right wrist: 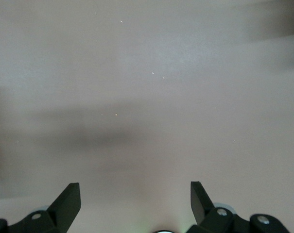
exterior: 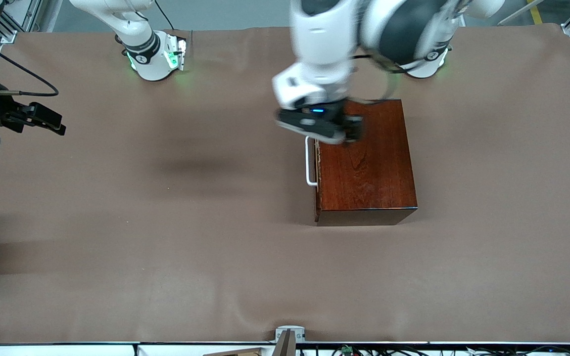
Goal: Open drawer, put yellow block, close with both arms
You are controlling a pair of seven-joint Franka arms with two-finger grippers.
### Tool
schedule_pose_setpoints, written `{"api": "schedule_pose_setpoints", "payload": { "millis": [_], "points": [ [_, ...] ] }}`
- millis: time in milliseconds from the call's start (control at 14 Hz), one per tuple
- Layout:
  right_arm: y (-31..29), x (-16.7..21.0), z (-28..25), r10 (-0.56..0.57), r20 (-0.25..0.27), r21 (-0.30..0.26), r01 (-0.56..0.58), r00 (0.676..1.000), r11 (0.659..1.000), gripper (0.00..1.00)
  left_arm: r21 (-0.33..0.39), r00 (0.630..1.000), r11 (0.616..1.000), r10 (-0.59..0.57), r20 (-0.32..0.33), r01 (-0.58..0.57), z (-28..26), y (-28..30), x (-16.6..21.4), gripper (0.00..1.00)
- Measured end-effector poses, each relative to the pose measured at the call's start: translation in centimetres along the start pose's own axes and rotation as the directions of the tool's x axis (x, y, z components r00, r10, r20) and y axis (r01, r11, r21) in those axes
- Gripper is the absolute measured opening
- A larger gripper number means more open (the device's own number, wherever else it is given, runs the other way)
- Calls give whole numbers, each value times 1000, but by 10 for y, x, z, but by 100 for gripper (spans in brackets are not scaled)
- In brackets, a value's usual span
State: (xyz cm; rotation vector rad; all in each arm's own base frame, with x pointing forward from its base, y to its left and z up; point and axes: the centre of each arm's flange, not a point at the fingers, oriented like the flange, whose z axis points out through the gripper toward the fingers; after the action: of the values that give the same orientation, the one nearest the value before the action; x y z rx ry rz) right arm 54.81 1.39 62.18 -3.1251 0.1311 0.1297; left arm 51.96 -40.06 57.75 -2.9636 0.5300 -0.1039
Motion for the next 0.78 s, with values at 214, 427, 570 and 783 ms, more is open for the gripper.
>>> {"api": "schedule_pose_setpoints", "payload": {
  "millis": [214,427,570,783],
  "points": [
    [0,0,0,0,0,0,0,1000,1000,100,10,987,987,-158,35,157,-18,-81,-4,100],
    [0,0,0,1,0,0,-1,1000,1000,100,-6,958,960,-281,57,281,-26,-153,-8,100],
    [0,1,1,0,2,0,0,1000,1000,100,-24,923,927,-371,100,375,-22,-211,-14,100],
    [0,1,2,1,3,0,-1,1000,1000,100,-67,864,867,-480,155,494,-5,-292,-25,100]
  ]
}}
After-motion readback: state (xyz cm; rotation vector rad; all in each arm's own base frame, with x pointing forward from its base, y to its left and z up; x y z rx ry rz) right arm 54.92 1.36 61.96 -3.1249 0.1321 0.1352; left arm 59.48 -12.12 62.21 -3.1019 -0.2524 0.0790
